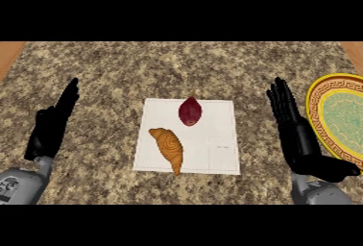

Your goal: Pick the pear from the placemat and place it in the plate

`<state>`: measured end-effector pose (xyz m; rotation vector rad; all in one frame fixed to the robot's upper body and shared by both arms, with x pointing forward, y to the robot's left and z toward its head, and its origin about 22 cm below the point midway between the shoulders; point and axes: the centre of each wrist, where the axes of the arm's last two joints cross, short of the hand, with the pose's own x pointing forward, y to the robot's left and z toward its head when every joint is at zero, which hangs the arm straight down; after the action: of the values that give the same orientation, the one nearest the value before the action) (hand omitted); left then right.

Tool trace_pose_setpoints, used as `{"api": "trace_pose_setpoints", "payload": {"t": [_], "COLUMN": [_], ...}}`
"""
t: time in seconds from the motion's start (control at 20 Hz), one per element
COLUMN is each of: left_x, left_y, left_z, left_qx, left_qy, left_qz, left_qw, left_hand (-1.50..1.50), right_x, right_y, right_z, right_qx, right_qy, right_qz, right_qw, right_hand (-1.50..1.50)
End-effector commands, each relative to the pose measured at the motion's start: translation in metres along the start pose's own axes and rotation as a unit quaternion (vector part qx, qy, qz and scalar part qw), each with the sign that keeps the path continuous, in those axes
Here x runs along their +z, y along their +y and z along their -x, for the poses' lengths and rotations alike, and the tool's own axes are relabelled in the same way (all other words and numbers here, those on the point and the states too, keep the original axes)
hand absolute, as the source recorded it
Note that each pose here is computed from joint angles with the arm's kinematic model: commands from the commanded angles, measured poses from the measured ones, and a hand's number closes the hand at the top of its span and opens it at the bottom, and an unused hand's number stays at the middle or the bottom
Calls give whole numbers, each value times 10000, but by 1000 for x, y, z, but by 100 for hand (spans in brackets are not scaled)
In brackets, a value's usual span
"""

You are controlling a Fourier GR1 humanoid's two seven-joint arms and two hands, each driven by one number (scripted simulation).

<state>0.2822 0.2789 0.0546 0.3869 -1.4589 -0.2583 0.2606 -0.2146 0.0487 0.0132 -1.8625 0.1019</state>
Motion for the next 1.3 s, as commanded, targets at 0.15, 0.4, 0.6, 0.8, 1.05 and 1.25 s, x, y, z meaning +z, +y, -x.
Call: {"api": "trace_pose_setpoints", "payload": {"t": [0.15, 0.4, 0.6, 0.8, 1.05, 1.25], "left_x": [-7, -4, -11, -23, -15, 0], "left_y": [-15, -27, -10, -21, -7, -17], "left_z": [-5, 1, 7, 18, 26, 29], "left_qx": [576, 1084, 1179, 1166, 1238, 1215], "left_qy": [-60, 157, 186, 251, 343, 306], "left_qz": [192, 518, 425, 347, 318, 388], "left_qw": [9981, 9926, 9919, 9923, 9912, 9914], "left_hand": [0, 0, 0, 0, 0, 0], "right_x": [-68, -80, -69, -96, -119, -139], "right_y": [7, -14, -13, -17, -16, -12], "right_z": [8, 37, 83, 82, 75, 64], "right_qx": [-742, 1186, -255, 596, 1206, 1528], "right_qy": [849, 916, 944, 937, 1021, 1154], "right_qz": [-1329, -623, -1051, -2118, -2765, -2983], "right_qw": [9847, 9867, 9896, 9710, 9479, 9351], "right_hand": [150, -150, -150, -150, -150, -150]}}
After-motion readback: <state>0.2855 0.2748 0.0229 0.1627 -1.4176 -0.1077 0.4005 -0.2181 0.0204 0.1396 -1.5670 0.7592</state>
